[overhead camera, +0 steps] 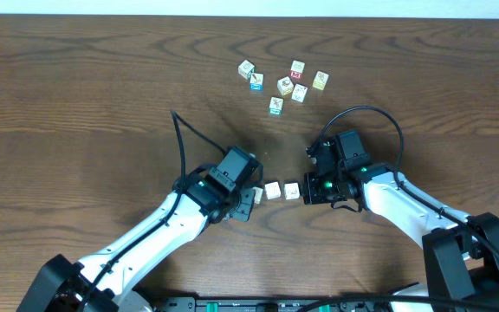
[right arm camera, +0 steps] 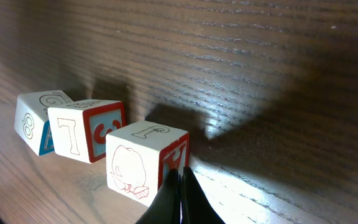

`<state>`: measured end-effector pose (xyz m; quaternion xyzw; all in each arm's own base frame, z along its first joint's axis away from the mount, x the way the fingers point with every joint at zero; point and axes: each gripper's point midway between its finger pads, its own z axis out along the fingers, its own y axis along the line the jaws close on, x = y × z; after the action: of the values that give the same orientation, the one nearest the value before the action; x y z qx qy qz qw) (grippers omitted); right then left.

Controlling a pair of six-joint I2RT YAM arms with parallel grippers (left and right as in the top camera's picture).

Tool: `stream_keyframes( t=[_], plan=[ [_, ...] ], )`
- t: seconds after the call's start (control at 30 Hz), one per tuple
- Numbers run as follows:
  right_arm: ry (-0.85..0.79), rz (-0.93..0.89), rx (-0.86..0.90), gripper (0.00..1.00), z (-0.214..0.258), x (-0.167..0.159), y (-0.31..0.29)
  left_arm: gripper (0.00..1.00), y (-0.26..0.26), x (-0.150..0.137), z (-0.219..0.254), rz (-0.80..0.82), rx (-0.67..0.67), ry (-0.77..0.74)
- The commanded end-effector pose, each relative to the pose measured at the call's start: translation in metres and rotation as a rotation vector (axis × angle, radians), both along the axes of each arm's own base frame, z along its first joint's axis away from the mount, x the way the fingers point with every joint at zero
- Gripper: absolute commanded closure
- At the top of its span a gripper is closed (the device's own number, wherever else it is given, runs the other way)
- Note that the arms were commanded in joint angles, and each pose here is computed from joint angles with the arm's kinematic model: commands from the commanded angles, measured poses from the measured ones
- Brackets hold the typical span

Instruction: Lift 3 blocks

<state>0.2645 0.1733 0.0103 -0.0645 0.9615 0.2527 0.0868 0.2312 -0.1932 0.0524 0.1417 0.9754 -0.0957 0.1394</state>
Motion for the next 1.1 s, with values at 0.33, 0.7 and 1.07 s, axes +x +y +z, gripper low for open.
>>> stream_keyframes(
  t=[0.33,0.7,1.07],
  plan=[
    [0.006,0.007,0.013,0.99,0.002,-0.001,0.005,0.85,-0.005,-0.011,-0.025,0.110,-0.056,0.008],
    [0.006,0.007,0.013,0.99,0.002,-0.001,0.005,0.86,-0.014,-0.007,-0.029,0.144,-0.100,0.018],
    [0.006,0.007,0.013,0.99,0.002,-0.001,0.005,0.87,-0.020,-0.009,-0.039,0.133,-0.108,0.052]
  ],
)
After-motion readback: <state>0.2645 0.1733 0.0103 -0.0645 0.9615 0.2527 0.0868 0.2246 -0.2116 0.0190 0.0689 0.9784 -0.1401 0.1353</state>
